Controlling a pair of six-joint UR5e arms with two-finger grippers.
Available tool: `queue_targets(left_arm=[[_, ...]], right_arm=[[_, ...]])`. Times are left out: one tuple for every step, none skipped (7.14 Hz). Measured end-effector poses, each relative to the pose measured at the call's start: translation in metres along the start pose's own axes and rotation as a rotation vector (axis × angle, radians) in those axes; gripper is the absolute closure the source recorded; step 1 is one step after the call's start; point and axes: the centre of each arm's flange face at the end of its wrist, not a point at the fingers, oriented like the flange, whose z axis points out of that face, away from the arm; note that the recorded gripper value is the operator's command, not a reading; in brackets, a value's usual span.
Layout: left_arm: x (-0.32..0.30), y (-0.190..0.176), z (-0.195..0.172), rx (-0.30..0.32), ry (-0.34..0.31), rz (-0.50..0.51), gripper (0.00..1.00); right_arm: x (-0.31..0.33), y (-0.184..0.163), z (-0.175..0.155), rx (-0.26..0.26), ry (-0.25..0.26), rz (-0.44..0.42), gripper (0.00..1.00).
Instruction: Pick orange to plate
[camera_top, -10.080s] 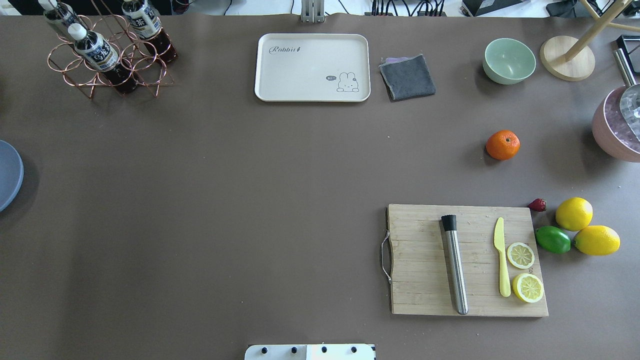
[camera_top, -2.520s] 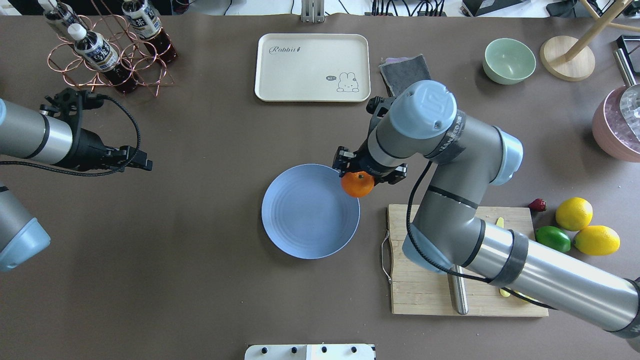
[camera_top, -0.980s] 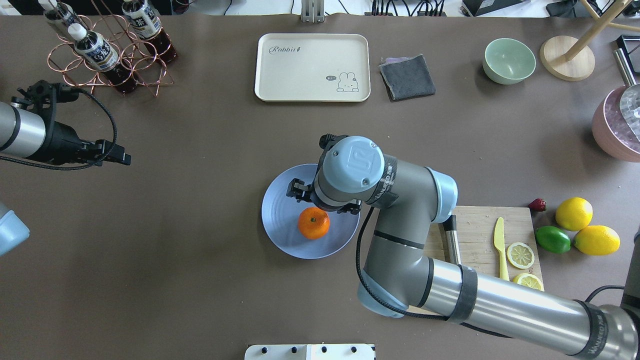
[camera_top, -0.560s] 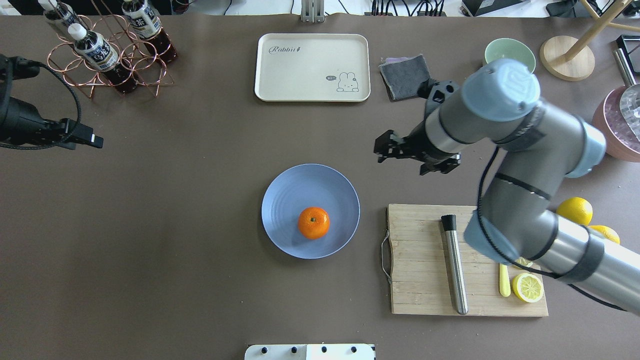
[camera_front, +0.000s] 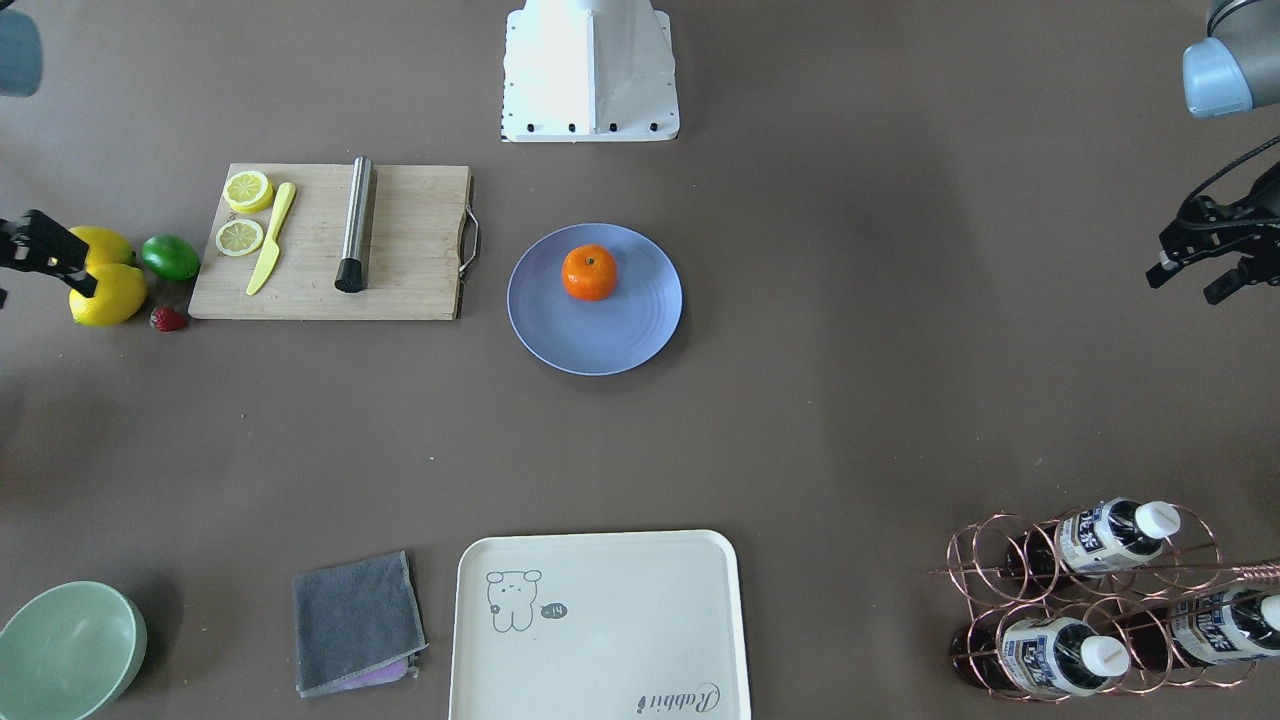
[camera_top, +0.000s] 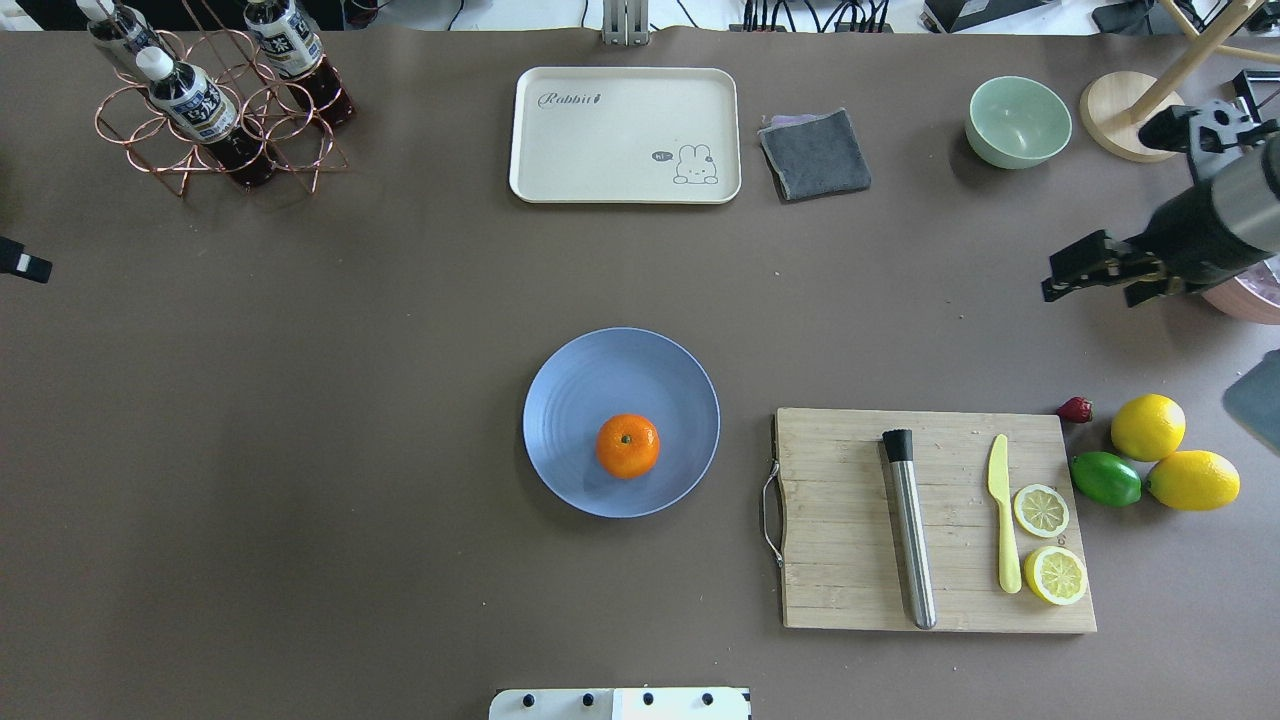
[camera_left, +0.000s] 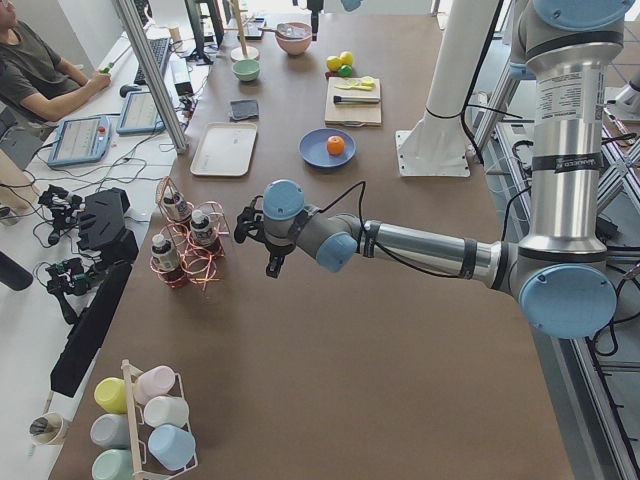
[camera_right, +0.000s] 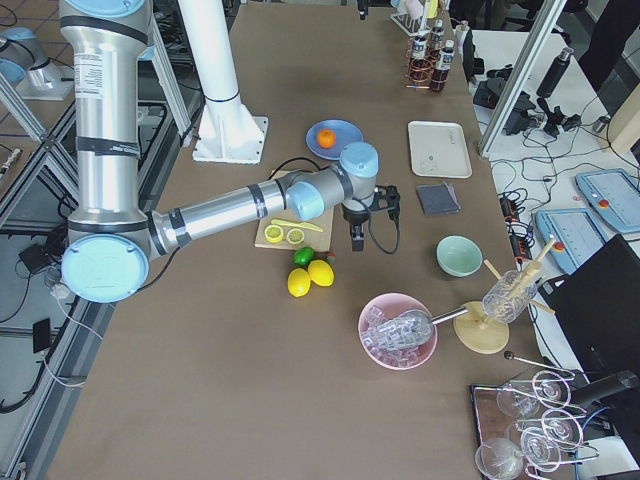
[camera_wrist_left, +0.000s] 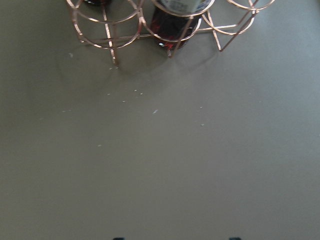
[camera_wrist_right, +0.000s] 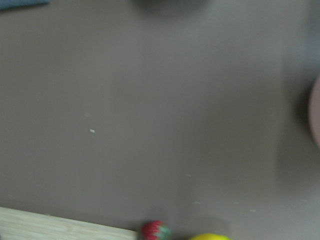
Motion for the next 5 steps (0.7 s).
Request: queue_targets(left_arm=[[-0.032,0.016,-0.008,-0.016,-0.011,0.002,0.24],[-0.051,0.03,-0.01,-0.034,-0.022,-0.015,0.24],[-0.061,0.04,-0.009,-0.055,-0.038,-0.036,0.12],[-0.065,0.043,-0.009,-0.062,-0.049,-0.047,0.03],[-0.068,0.045,-0.009,-0.065,-0.055,-0.054,0.03]], right_arm=[[0.091,0.017,-0.003,-0.008,0.01,-0.069,0.0],[0.158,0.036,-0.004,-0.011,0.017,-0.11,0.0],[0.199,0.051,-0.007,-0.011,0.024,-0.119,0.0],[0.22,0.06,-0.01,-0.01,0.028,-0.119,0.0],[0.232,0.065,-0.012,-0.015,0.033,-0.12,0.0]])
